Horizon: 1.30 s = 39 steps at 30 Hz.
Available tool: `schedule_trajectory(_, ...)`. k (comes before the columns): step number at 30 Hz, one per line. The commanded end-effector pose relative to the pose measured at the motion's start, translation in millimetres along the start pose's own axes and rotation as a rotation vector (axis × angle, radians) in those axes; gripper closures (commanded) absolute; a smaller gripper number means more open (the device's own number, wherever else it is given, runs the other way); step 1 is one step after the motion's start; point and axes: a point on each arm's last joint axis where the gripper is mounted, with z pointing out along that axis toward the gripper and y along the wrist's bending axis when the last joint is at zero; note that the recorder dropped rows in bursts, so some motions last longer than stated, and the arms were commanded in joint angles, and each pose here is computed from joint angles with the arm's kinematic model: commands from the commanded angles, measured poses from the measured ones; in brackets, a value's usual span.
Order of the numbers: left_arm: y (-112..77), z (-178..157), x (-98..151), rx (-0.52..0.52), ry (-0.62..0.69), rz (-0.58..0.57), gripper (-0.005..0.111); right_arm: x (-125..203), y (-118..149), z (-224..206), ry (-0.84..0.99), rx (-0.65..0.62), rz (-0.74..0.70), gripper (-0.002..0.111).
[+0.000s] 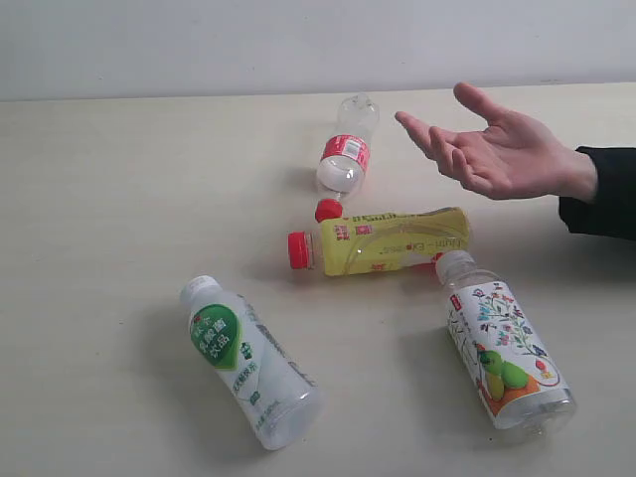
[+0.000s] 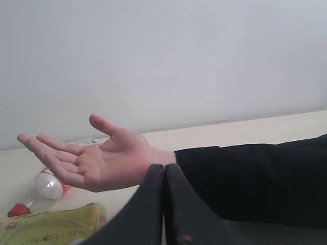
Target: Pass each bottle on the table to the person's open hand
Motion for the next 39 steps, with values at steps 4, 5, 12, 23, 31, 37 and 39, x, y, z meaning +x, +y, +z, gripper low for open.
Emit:
schedule_trajectory(4,0.1,0,0,-0.003,-0.012,0.002,0.107,1,-1,0,-0.005,0.006,-0.012,0.108)
schedule_trajectory(5,0.1,0,0,-0.003,-0.012,0.002,0.107,1,0,0,-0.009,0.005,-0.012,0.108)
schedule_trajectory(12,0.1,0,0,-0.003,-0.012,0.002,0.107,-3,0,0,-0.048,0.000,-0.042,0.108)
schedule_trajectory(23,0.1,0,0,-0.003,-0.012,0.002,0.107,-19,1,-2,-0.216,-0.059,0.433,0.108)
schedule_trajectory(31,0.1,0,0,-0.003,-0.012,0.002,0.107,-15,1,-1,-0.175,-0.035,0.233,0.108)
schedule_trajectory(37,0.1,0,0,-0.003,-0.012,0.002,0.107,-31,1,-6,-0.324,-0.091,0.492,0.108)
schedule_trajectory(39,0.1,0,0,-0.003,-0.012,0.002,0.107,-45,5,-10,-0.374,-0.126,0.469,0.108)
